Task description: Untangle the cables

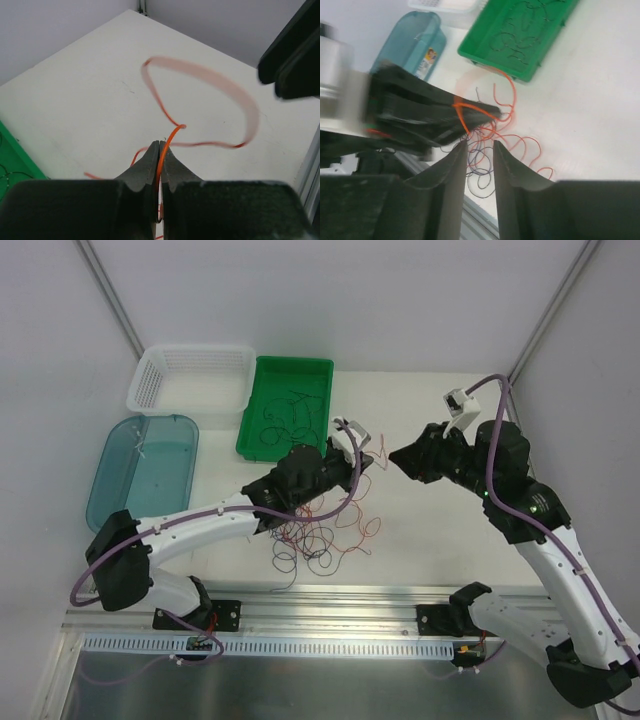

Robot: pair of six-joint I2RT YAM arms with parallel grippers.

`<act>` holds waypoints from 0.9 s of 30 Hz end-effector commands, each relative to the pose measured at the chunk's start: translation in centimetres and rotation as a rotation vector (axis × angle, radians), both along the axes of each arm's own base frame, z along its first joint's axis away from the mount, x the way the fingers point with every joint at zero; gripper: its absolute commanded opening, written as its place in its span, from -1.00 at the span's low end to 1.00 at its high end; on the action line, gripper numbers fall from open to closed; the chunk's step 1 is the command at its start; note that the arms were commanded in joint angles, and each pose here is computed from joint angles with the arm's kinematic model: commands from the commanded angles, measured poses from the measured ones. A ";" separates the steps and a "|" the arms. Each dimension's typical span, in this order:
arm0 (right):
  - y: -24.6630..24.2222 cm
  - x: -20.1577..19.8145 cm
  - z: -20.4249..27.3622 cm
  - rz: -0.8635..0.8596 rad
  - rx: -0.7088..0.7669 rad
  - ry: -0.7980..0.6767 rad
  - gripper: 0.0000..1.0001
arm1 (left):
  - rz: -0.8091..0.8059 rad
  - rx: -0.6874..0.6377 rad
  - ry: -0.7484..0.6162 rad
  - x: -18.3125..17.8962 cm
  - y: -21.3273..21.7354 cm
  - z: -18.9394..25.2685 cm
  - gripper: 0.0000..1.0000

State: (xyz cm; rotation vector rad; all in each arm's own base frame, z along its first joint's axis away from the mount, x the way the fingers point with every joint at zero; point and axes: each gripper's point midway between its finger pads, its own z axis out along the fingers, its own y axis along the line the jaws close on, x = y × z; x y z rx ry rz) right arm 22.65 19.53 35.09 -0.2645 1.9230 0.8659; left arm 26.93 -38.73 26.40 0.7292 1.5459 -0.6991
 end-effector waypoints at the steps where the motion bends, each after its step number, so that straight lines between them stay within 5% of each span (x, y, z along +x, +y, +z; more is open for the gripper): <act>1: -2.4 0.4 -2.5 -0.107 -0.101 0.005 -0.35 | 0.056 -0.033 -0.068 0.4 2.4 7.0 -1.00; 5: -3.3 -0.5 -4.2 -0.092 -0.174 0.014 0.34 | 0.101 -0.020 -0.043 1.7 4.4 9.3 -1.00; 8: -4.0 -1.3 -6.0 -0.084 -0.219 0.036 0.63 | 0.157 -0.046 -0.062 3.8 7.0 13.8 -1.00; 16: -4.7 -3.7 -10.5 -0.047 -0.228 0.080 0.84 | 0.326 -0.114 -0.136 8.2 15.3 23.3 -1.00; 23: -2.9 -4.6 -14.4 0.065 -0.225 0.161 0.86 | 0.440 -0.165 -0.386 7.2 20.9 33.7 -1.00; 27: -2.2 -4.6 -15.2 0.102 -0.218 0.180 0.86 | 0.556 -0.143 -0.456 9.3 24.4 35.9 -1.00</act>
